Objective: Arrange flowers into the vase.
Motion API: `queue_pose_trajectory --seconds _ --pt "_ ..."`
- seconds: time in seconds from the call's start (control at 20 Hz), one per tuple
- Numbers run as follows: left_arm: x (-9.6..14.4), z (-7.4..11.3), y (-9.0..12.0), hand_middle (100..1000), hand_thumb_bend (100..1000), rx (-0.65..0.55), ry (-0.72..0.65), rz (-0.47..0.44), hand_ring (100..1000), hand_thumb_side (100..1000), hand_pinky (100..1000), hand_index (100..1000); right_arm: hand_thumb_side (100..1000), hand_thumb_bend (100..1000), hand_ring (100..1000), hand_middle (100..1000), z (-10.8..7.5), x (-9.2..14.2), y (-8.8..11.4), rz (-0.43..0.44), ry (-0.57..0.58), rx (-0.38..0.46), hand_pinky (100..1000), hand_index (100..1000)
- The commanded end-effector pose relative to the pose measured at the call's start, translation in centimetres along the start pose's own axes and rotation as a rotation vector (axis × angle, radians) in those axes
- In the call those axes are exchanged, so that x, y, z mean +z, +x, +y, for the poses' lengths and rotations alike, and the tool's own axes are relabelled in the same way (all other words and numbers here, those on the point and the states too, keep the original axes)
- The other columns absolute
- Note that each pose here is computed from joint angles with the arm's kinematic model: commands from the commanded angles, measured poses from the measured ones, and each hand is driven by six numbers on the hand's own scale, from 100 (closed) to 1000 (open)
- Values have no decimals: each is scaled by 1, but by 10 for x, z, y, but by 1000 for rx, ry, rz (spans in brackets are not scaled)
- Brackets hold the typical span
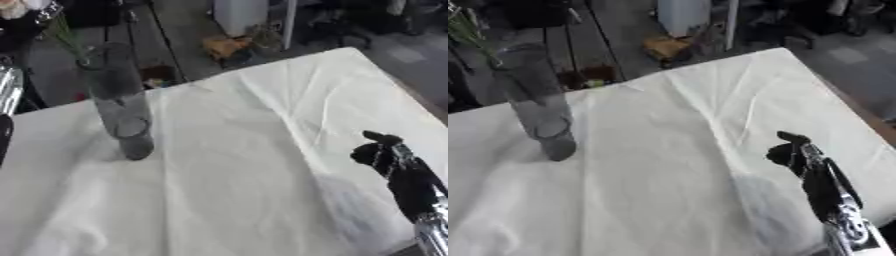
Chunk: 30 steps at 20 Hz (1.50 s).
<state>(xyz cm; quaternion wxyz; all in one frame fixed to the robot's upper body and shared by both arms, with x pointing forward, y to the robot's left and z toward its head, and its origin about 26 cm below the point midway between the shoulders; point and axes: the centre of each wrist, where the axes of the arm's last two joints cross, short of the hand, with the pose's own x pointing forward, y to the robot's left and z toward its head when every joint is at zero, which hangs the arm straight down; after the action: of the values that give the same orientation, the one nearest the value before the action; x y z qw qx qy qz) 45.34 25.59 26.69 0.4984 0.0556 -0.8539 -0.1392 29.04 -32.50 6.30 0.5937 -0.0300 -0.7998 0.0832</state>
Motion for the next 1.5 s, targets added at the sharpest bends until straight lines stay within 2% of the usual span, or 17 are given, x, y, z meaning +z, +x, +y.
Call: queue_pose_trajectory --seconds 0.05,0.85,1.5 --pt "-1 6 14 357 941 18 30 -64 386 548 379 485 1000 100 697 613 -4 -2 6 -23 -5 10 805 872" --pt "3 -6 -15 382 945 32 6 21 434 558 424 509 1000 100 698 613 -3 -4 7 -30 0 7 805 871" --pt "-4 1 -18 405 969 -126 -29 99 457 573 456 561 1000 100 698 613 -2 -4 8 -30 2 8 806 871"
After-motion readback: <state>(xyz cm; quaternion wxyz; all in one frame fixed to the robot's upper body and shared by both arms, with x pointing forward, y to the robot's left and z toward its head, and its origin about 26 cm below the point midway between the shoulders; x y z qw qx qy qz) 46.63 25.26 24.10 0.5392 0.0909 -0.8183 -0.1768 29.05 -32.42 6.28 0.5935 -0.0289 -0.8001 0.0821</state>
